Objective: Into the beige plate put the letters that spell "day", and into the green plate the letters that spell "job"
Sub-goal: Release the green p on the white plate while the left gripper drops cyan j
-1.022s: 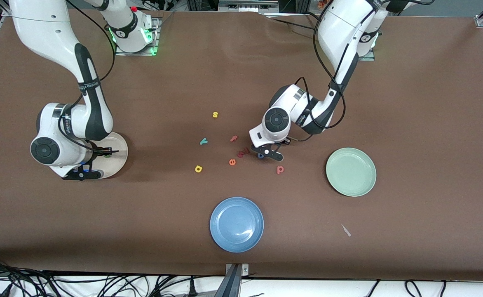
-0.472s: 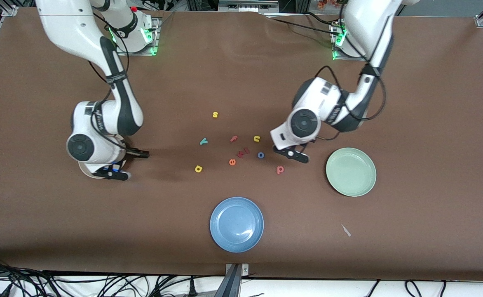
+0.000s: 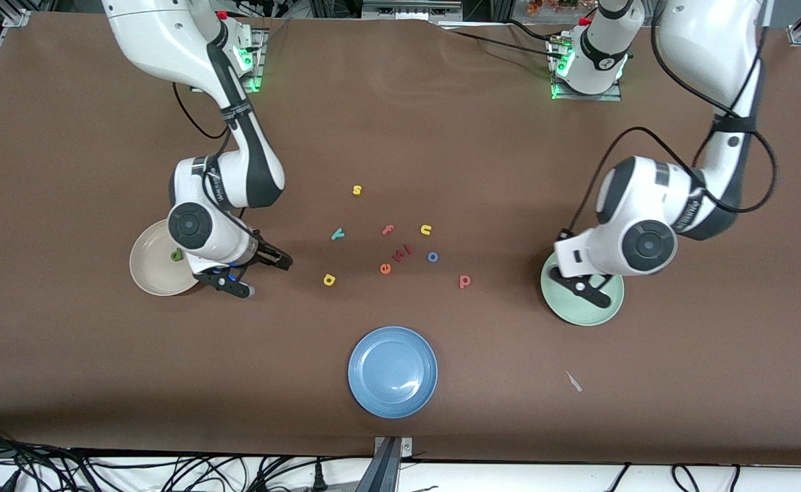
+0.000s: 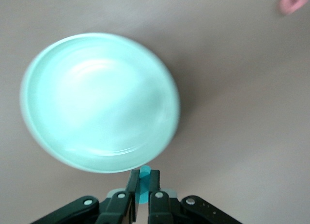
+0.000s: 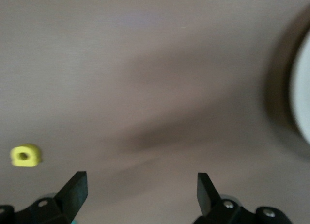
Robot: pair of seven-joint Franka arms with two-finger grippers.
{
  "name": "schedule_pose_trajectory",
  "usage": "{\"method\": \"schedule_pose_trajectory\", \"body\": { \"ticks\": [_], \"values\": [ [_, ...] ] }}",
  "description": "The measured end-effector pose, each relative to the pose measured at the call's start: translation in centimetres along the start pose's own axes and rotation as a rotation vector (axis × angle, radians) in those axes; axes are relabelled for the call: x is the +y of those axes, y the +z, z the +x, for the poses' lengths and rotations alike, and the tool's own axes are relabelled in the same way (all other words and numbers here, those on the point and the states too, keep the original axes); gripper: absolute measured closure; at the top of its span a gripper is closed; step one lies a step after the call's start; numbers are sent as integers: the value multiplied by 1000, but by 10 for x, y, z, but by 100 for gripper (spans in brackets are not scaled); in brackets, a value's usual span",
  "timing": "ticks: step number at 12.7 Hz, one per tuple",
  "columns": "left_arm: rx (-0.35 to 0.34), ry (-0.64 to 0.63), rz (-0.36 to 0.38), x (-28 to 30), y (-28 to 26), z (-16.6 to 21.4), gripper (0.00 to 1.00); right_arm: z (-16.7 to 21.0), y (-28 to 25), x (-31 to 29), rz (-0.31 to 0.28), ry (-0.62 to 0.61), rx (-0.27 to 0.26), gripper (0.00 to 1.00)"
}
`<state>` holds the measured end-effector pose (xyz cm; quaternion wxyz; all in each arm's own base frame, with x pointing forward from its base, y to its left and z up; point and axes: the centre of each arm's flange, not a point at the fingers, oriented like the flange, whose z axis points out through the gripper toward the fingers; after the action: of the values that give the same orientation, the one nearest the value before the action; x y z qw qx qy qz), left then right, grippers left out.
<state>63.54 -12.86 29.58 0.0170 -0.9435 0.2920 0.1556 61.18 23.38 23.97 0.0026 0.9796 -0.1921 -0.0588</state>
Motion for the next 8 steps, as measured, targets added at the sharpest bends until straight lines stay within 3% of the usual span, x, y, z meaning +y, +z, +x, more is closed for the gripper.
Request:
{"method": "schedule_pose_trajectory", "body": {
  "ticks": [4,8],
  "values": [
    [-3,91,13,-29,42,6,92,-5,4,-53,79,10,0,0],
    [-40,109,-14,-36,91,14,92,-12,30,-95,89,-39,1,0]
  ]
}}
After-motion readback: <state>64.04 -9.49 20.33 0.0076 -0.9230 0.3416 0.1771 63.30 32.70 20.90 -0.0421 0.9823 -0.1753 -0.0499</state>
